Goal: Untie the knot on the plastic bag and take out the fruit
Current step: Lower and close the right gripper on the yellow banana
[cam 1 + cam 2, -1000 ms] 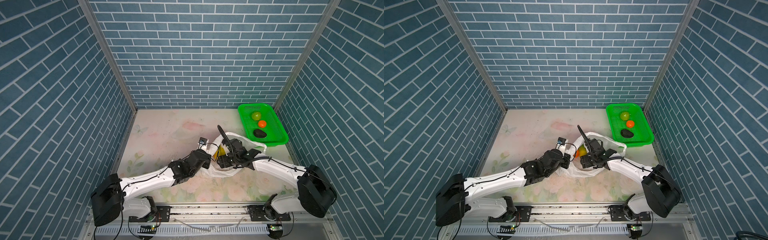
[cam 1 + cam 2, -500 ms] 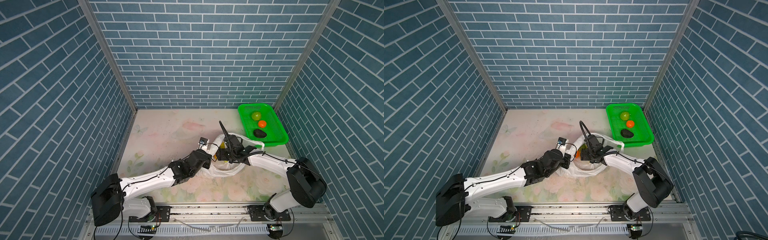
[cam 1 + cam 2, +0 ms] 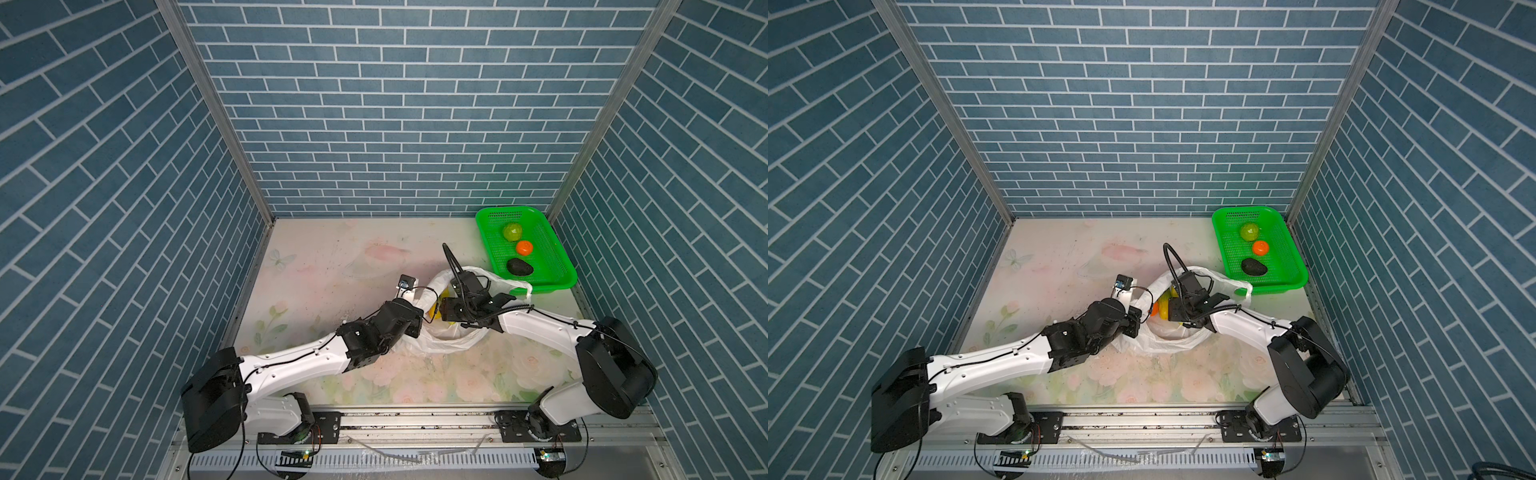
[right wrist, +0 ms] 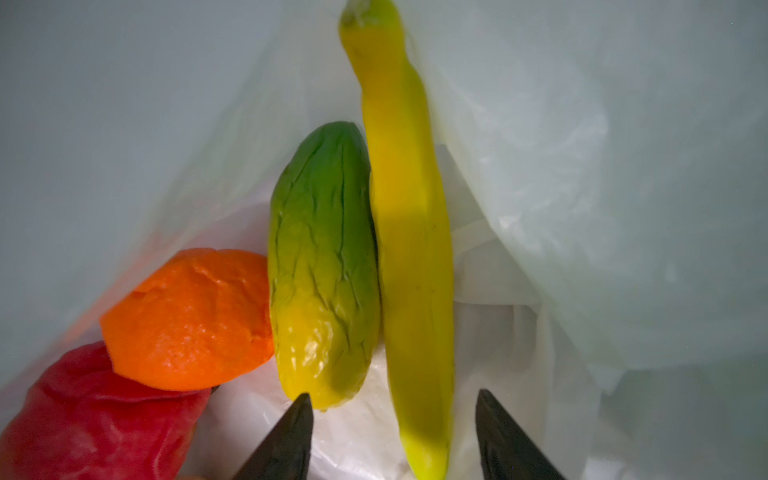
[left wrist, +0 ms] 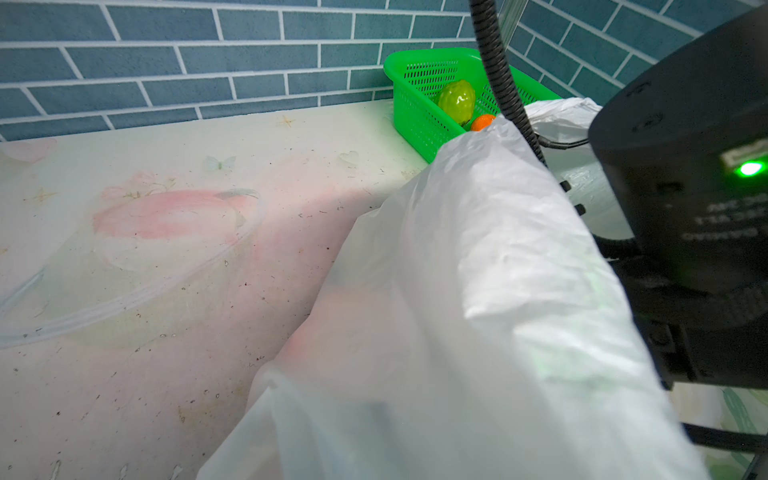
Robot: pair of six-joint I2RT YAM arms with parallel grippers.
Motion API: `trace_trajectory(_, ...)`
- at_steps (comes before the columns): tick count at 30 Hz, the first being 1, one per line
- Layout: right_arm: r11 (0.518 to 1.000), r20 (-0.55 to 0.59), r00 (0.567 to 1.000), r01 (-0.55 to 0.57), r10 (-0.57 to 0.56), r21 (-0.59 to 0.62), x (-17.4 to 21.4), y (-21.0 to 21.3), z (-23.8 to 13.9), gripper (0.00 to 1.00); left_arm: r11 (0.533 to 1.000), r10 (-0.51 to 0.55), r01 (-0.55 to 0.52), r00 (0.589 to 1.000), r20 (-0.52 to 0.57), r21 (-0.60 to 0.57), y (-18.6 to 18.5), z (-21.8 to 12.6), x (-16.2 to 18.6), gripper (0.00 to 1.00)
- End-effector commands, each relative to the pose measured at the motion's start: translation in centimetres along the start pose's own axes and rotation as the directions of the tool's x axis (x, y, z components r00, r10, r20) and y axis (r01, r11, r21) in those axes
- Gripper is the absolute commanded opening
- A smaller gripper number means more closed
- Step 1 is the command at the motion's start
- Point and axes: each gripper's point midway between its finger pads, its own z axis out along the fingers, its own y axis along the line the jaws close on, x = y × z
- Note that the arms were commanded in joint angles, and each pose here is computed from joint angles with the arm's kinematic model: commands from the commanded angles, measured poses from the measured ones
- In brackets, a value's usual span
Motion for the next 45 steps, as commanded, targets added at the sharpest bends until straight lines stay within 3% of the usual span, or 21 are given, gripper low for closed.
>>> trace_trajectory(1, 0.998, -0.029, 0.999, -0.023, 0.025, 0.064, 1.4, -1.8, 0.6, 0.6, 1.0, -0.005, 0.005, 1.0, 0.027, 0.018, -0.4, -0.5, -0.6, 0.0)
trace_trajectory(10, 0.996, -0.072, 0.997, 0.039, -0.033, 0.083, 2.1, -2.1, 2.3, 0.5, 1.0, -0.004, 0.004, 1.0, 0.025, 0.019, -0.4, -0.5, -0.5, 0.0)
trace_trajectory(19, 0.993, -0.102, 0.993, 0.073, -0.063, 0.095, 2.4, -2.0, 4.1, 0.49, 1.0, -0.005, 0.005, 1.0, 0.028, 0.016, -0.4, -0.5, -0.7, 0.0)
trace_trajectory(22, 0.993, -0.094, 0.993, 0.079, -0.07, 0.093, 2.0, -1.8, 4.2, 0.39, 1.0, -0.004, 0.004, 1.0, 0.027, 0.014, -0.4, -0.5, -0.6, 0.0)
trace_trajectory(30, 0.994, -0.073, 0.993, 0.1, -0.096, 0.054, 1.2, -0.7, 1.8, 0.25, 1.0, -0.001, 0.001, 1.0, 0.022, 0.013, -0.4, -0.4, -0.6, 0.0)
trace_trajectory(45, 0.984, -0.144, 0.984, 0.082, -0.105, -0.157, 2.7, 2.6, -3.7, 0.23, 1.0, 0.0, -0.001, 1.0, 0.018, 0.017, -0.7, 0.1, -0.5, 0.0)
